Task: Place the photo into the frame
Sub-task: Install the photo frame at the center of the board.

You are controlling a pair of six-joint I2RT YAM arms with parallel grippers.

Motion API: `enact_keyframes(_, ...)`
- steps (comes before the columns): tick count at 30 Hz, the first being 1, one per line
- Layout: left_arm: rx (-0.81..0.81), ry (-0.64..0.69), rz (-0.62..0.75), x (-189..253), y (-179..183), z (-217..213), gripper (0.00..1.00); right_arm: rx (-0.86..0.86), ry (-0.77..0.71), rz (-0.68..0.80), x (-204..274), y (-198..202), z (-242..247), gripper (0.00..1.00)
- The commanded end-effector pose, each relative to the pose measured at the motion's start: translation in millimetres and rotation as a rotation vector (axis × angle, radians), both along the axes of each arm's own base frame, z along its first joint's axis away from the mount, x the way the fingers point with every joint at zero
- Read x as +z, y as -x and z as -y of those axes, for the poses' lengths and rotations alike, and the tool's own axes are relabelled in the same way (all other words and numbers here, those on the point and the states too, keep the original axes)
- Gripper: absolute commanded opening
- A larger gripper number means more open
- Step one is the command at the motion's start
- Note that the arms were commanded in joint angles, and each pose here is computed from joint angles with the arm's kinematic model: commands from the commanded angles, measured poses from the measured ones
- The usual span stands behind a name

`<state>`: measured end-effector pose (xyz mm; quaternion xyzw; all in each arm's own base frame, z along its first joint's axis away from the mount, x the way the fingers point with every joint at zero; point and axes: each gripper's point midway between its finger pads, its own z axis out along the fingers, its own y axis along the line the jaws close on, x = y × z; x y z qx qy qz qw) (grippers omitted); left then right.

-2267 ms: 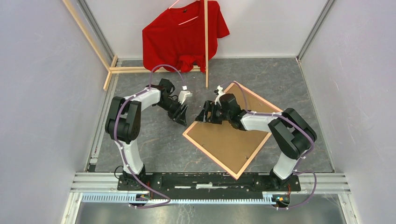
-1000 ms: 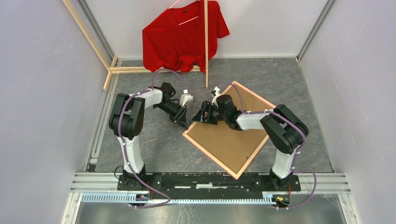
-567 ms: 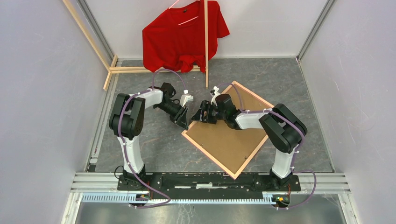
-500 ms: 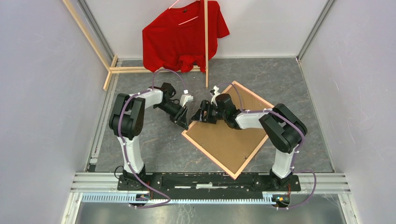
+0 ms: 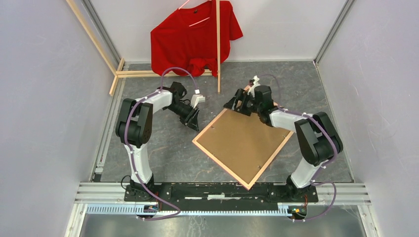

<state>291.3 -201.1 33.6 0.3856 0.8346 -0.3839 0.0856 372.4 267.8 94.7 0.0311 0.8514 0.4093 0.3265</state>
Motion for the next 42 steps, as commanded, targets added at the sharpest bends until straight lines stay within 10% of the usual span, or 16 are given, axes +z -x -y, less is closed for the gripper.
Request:
enact_keyframes(1,0.001,0.018,0.008,5.8,-10.8,8.0,0.43,-0.087,0.095,0.052,0.3,-29.8,37.7,0.85)
enact_keyframes(14,-0.040,-0.002,-0.027,-10.2,2.5,13.4,0.42,-0.167,0.168,0.047,-20.2,-92.0,60.9,0.83)
enact_keyframes(42,-0.060,-0.034,-0.022,-18.0,8.7,8.1,0.35,-0.119,0.064,-0.028,-46.7,-93.1,43.3,0.77)
